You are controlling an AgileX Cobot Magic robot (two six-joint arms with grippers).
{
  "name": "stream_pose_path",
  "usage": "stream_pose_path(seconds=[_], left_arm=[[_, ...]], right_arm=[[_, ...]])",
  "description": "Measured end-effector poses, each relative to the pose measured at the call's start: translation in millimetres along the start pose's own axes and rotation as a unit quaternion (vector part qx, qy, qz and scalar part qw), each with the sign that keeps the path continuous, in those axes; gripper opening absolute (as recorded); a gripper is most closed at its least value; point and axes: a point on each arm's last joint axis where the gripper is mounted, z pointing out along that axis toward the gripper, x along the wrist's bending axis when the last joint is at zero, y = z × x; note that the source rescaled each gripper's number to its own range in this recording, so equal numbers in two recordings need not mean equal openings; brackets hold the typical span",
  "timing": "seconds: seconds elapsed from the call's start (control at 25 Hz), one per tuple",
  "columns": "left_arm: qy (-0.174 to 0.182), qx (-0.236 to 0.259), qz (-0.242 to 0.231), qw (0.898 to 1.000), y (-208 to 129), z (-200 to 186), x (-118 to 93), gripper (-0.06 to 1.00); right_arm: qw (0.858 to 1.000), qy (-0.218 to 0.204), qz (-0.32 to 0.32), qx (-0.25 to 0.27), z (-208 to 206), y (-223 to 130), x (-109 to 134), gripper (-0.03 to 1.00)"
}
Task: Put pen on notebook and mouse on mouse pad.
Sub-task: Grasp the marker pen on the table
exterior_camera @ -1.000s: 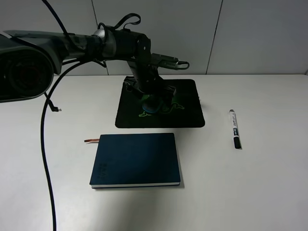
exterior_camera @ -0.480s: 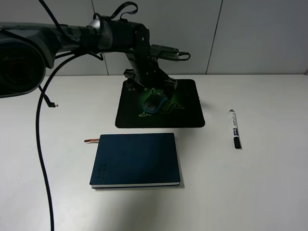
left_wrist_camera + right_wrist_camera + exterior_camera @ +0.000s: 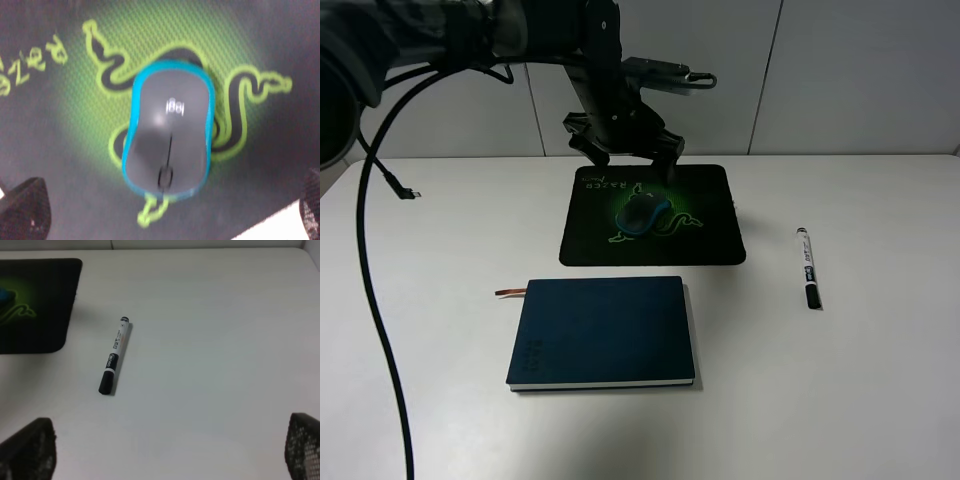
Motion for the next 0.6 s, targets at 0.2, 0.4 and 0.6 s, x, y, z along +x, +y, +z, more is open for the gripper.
stream_pose_path(seconds=[0.2, 0.4, 0.6], left_arm=[[0.002, 0.055, 0.017, 0.998, -11, -37, 0, 1.00], [0.006, 0.059, 0.037, 0.998, -16, -82, 0, 1.00], [0.010, 0.009, 0.039, 0.999, -17, -130, 0, 1.00]], right_arm=[[1.000, 0.000, 0.000, 0.000, 0, 0, 0, 1.00], [1.000, 0.000, 0.000, 0.000, 0, 0, 0, 1.00], [1.000, 0.000, 0.000, 0.000, 0, 0, 0, 1.00]])
